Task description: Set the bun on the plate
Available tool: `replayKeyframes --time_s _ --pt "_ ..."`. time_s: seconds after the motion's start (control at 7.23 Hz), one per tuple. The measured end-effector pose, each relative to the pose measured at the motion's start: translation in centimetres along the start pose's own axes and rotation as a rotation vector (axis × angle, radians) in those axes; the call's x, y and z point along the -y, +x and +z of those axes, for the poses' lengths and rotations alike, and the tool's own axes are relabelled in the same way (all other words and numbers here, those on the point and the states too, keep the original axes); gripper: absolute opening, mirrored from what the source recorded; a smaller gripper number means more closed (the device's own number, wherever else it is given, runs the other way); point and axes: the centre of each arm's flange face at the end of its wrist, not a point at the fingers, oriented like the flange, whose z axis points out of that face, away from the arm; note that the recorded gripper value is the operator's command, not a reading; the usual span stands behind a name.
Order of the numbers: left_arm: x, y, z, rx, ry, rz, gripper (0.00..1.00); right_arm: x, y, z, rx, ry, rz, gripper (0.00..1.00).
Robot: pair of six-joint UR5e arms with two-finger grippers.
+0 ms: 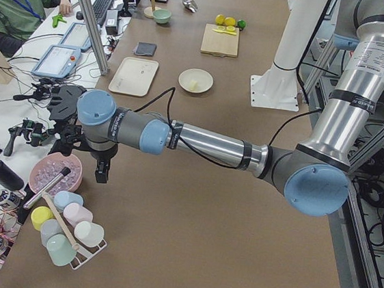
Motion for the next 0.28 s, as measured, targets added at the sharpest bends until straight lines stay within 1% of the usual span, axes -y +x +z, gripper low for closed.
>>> replayKeyframes --time_s 0.28 --pt "-0.24 -0.27 0.25 0.0 -0.005 -0.003 0.98 -0.04 -0.02 0.09 0.0 -0.002 0.0 1.0"
